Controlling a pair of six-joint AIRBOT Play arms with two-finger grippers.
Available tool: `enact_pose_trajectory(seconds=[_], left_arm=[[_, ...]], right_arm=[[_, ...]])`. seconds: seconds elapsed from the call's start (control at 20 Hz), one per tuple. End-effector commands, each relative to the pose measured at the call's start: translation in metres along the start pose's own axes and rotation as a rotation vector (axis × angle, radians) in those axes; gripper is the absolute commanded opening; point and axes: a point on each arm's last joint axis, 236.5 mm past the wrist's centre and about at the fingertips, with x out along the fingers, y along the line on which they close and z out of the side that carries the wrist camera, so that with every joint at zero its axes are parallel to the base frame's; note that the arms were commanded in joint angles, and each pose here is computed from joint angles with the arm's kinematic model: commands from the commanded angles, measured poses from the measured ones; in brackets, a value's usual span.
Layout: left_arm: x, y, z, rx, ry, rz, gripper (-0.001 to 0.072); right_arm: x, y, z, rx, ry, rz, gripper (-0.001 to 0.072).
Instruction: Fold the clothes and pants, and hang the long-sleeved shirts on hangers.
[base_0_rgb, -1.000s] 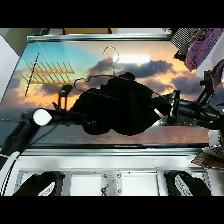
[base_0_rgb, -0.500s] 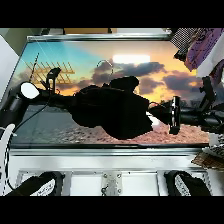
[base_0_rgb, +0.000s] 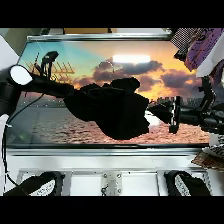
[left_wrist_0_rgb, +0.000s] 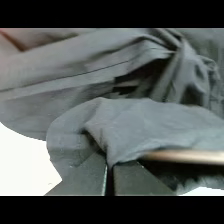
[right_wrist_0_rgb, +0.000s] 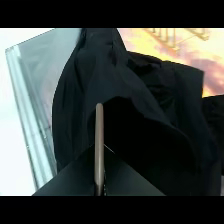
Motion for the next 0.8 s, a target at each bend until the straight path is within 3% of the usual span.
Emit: enact_pose_trajectory(seconds=[0.0, 0.35, 0.5, 0.75], left_arm=[[-0.038, -0.026, 0.011, 0.118, 0.001, 0.028, 0.001], [-0.131, -0.13, 0.058, 0.358, -0.255, -0.059, 0.0009], [-0.16, -0.133, 0.07, 0.374, -0.339, 0.029, 0.0009], [-0.168, -0.152, 0.062, 0.416, -0.34, 0.012, 0.0009]], right_arm=[[0.001, -0.003, 0.007, -0.001, -0.026, -0.021, 0.0005], [0.023, 0.018, 0.051, -0.019, -0.176, -0.003, 0.0004], [0.033, 0.026, 0.052, -0.038, -0.176, 0.009, 0.0004], [0.04, 0.032, 0.072, -0.031, -0.258, 0.008, 0.0005]])
